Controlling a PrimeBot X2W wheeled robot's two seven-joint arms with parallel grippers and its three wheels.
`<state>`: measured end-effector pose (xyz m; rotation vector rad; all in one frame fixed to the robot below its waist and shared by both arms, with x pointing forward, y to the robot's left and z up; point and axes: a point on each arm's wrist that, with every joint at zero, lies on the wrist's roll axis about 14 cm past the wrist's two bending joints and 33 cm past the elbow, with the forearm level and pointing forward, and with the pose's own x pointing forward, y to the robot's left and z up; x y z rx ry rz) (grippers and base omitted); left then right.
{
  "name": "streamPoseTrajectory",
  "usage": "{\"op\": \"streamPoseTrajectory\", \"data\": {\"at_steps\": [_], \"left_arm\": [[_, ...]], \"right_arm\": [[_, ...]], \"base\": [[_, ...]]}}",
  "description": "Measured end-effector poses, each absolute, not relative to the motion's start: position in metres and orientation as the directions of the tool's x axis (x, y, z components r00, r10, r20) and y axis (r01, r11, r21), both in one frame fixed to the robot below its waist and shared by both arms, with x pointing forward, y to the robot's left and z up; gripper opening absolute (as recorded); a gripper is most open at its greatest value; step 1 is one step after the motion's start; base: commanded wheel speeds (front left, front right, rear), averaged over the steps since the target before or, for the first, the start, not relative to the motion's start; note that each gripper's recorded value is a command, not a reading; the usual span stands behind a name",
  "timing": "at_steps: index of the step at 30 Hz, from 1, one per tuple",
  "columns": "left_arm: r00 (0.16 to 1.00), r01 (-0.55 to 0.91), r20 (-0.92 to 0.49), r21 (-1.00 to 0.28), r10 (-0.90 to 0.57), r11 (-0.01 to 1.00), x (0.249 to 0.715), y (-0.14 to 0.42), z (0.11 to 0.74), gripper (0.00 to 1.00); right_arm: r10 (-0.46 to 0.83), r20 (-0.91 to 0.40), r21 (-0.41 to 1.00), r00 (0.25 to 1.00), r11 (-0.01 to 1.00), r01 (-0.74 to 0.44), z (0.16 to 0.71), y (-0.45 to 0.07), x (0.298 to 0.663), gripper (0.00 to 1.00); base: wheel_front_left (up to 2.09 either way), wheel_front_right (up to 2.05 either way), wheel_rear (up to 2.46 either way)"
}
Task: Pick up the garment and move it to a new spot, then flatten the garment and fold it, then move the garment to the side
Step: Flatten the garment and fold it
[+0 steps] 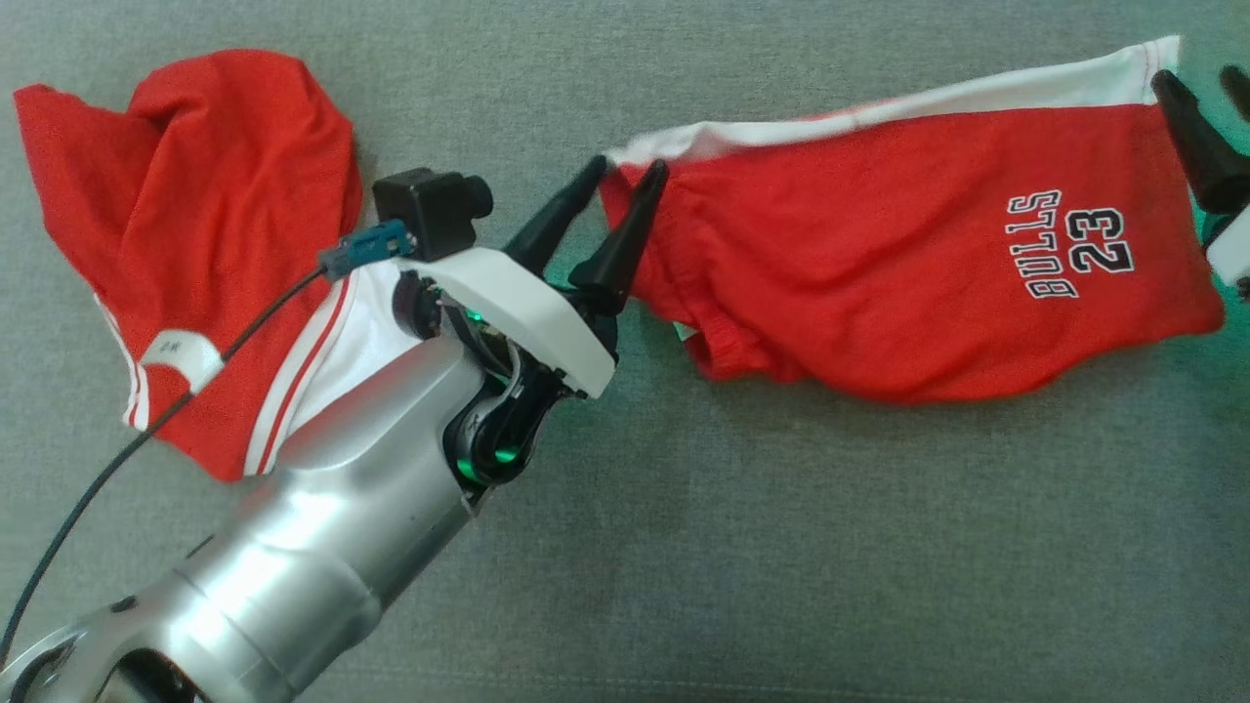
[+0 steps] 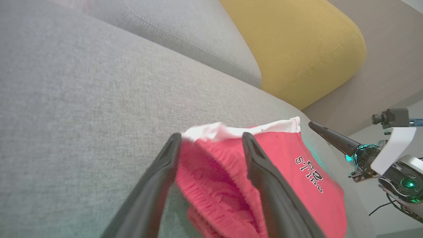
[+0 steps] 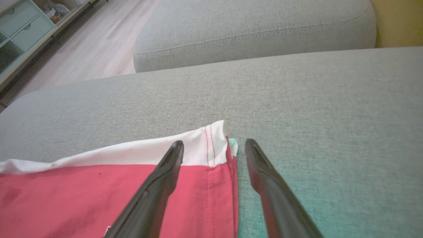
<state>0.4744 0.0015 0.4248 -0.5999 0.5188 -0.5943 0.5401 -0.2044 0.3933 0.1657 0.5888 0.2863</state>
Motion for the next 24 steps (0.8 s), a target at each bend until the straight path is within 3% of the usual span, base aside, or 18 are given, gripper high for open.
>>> {"op": "streamPoseTrajectory", "data": {"at_steps": [3, 6, 10, 17, 18, 19, 20, 21, 24], "left_arm": [[0.762, 0.376, -0.243, -0.589, -0.6, 0.716, 0.481, 0.009, 0.428, 1.0], [0.825, 0.389, -0.222, -0.445, -0.519, 0.807, 0.491, 0.024, 0.432, 1.0], [0.916, 0.314, -0.132, -0.347, -0.378, 0.884, 0.496, 0.05, 0.461, 1.0], [0.983, 0.175, -0.018, -0.234, -0.184, 0.956, 0.443, 0.08, 0.487, 1.0], [0.986, 0.161, -0.011, -0.224, -0.167, 0.961, 0.435, 0.083, 0.489, 1.0], [0.988, 0.147, -0.004, -0.216, -0.152, 0.965, 0.427, 0.086, 0.491, 1.0], [0.991, 0.13, -0.001, -0.212, -0.133, 0.969, 0.42, 0.09, 0.492, 1.0], [0.993, 0.113, -0.003, -0.204, -0.116, 0.973, 0.412, 0.094, 0.492, 1.0], [0.998, 0.063, -0.014, -0.199, -0.067, 0.978, 0.391, 0.107, 0.491, 1.0]], "right_arm": [[0.267, -0.52, 0.222, 0.812, 0.96, -0.173, 0.391, -0.22, 0.537, 1.0], [0.214, -0.526, 0.186, 0.823, 0.973, -0.134, 0.386, -0.236, 0.532, 1.0], [0.206, -0.525, 0.207, 0.826, 0.972, -0.111, 0.375, -0.229, 0.52, 1.0], [0.208, -0.574, 0.2, 0.792, 0.974, -0.11, 0.359, -0.214, 0.499, 1.0], [0.205, -0.579, 0.202, 0.789, 0.974, -0.105, 0.358, -0.213, 0.497, 0.85], [0.202, -0.583, 0.209, 0.787, 0.973, -0.095, 0.357, -0.211, 0.496, 0.44], [0.203, -0.589, 0.212, 0.782, 0.973, -0.093, 0.356, -0.209, 0.494, 0.25], [0.206, -0.593, 0.217, 0.779, 0.972, -0.091, 0.356, -0.206, 0.491, 0.0], [0.217, -0.592, 0.247, 0.776, 0.966, -0.081, 0.356, -0.195, 0.484, 0.0]], "base": [[0.0, 0.0, 0.0], [0.0, 0.0, 0.0], [0.0, 0.0, 0.0], [0.0, 0.0, 0.0], [0.0, 0.0, 0.0], [0.0, 0.0, 0.0], [0.0, 0.0, 0.0], [0.0, 0.0, 0.0], [0.0, 0.0, 0.0]]}}
